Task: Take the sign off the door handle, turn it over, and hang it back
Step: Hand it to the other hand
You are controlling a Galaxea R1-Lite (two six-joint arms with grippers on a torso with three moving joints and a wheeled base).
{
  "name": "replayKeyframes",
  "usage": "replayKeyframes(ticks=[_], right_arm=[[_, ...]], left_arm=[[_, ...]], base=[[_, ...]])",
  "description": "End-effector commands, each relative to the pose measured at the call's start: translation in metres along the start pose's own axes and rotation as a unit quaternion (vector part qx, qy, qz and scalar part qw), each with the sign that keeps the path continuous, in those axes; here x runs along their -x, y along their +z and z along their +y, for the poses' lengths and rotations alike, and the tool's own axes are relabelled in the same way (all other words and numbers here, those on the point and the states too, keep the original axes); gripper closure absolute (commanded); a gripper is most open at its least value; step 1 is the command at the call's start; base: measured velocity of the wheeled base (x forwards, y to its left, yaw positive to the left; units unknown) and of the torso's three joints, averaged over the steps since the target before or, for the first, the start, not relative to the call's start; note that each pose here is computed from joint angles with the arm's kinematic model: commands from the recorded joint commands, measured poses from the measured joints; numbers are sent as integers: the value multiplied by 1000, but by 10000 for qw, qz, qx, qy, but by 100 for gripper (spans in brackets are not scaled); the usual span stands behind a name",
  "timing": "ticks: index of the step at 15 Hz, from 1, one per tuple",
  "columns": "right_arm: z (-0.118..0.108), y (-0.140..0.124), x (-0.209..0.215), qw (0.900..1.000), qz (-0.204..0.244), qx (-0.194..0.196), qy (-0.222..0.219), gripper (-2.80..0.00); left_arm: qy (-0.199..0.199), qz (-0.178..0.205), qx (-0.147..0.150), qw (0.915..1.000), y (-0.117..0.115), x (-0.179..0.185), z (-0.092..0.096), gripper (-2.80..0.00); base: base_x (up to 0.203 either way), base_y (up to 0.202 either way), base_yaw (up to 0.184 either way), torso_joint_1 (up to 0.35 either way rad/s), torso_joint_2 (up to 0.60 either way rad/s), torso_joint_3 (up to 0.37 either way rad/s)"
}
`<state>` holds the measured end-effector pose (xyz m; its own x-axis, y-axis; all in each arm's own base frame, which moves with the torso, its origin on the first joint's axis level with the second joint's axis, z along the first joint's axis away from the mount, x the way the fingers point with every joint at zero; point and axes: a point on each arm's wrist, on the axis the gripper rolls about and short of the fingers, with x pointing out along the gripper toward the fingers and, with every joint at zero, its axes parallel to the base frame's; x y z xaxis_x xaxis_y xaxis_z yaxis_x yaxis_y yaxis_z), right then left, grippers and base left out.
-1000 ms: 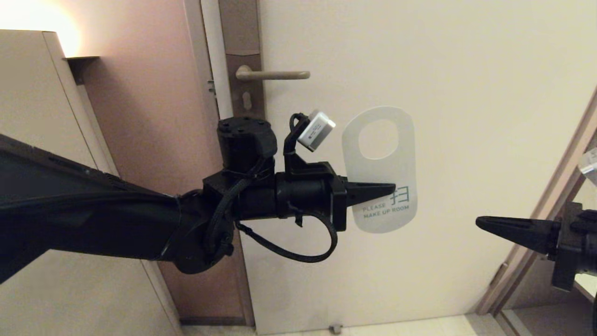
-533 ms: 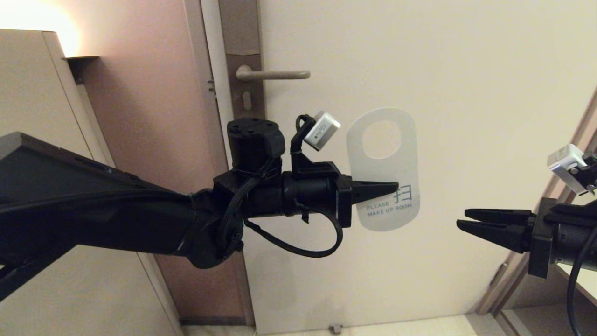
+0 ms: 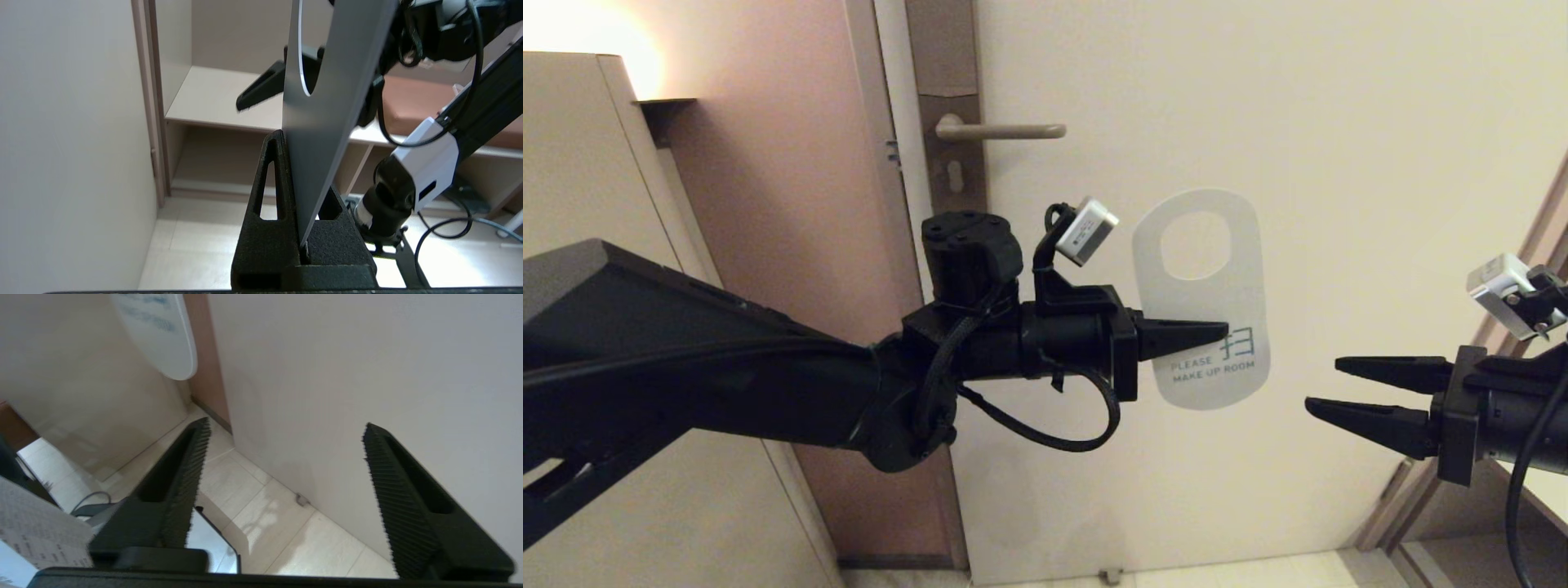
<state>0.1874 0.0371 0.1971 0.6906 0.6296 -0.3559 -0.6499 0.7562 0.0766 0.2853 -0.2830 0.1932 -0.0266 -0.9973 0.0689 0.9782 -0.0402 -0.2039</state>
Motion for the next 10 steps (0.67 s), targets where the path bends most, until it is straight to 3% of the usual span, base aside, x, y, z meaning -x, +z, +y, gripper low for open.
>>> replayKeyframes(ticks=[1,10], right_arm=[[3,3,-5,9999,6,56,149,-280],[12,16,-26,9974,-230,340,595,-280]], left_arm=[[-38,-36,44,10000,-5,-2,3,0],[-386,-74,126,9991,-5,-3,2,0]], base=[[0,0,0,0,0,0],[0,0,0,0,0,0]])
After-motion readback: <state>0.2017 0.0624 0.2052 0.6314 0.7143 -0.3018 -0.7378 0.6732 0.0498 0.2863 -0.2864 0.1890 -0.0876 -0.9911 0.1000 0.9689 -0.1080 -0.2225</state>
